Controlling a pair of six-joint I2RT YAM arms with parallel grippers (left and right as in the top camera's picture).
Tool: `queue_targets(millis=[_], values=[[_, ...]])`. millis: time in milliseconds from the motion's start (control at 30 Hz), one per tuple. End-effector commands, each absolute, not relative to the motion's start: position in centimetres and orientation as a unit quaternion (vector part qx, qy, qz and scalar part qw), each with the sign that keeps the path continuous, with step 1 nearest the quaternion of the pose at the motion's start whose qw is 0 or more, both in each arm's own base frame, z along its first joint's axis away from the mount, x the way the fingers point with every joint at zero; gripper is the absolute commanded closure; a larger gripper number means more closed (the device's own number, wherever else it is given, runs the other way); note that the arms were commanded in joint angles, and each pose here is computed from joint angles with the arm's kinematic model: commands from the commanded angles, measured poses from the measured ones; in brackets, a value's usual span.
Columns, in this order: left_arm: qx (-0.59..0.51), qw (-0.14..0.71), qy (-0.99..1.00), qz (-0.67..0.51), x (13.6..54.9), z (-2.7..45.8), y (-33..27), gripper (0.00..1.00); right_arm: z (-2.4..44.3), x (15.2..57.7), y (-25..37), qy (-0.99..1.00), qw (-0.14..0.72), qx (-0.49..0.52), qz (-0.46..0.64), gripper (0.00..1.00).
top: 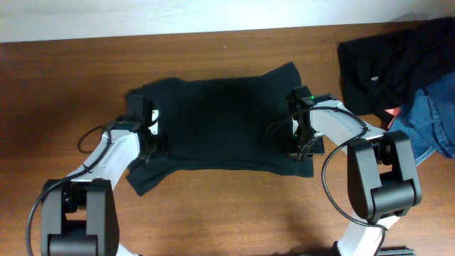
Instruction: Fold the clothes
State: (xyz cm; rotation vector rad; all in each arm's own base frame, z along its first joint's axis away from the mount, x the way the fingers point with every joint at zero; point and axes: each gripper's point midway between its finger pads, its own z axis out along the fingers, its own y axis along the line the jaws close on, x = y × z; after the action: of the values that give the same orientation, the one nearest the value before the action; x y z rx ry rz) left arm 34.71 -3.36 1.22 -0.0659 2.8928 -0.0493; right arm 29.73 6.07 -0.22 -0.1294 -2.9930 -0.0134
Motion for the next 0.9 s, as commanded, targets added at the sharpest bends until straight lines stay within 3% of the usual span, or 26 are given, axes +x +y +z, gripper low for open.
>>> queue_targets(millis=[0, 33, 100, 567, 733, 867], values=[[-0.029, 0.126, 0.992, -0.003, 34.0, 0.6, -2.7, 0.82, -0.7, 29.2, 5.8, -0.996, 0.077, -0.045, 0.005, 0.96], [-0.029, 0.124, 0.992, -0.003, 33.7, 0.4, -2.7, 0.83, -0.7, 29.2, 5.8, -0.996, 0.077, -0.045, 0.005, 0.96], [-0.029, 0.116, 0.993, -0.004, 33.3, 0.1, -2.7, 0.99, -0.7, 29.2, 5.8, -0.996, 0.077, -0.045, 0.005, 0.96], [-0.025, 0.003, 0.993, -0.113, 28.0, -0.1, -6.4, 0.99, -0.7, 29.4, 5.8, -0.996, 0.074, -0.045, 0.004, 0.96], [-0.028, -0.01, 0.995, -0.091, 27.4, 0.5, -5.6, 1.0, -0.7, 29.4, 5.8, -0.996, 0.074, -0.045, 0.004, 0.96], [-0.052, 0.017, 0.998, -0.009, 28.7, 0.8, -2.5, 0.99, -0.7, 29.4, 5.8, -0.996, 0.073, -0.045, 0.004, 0.96]])
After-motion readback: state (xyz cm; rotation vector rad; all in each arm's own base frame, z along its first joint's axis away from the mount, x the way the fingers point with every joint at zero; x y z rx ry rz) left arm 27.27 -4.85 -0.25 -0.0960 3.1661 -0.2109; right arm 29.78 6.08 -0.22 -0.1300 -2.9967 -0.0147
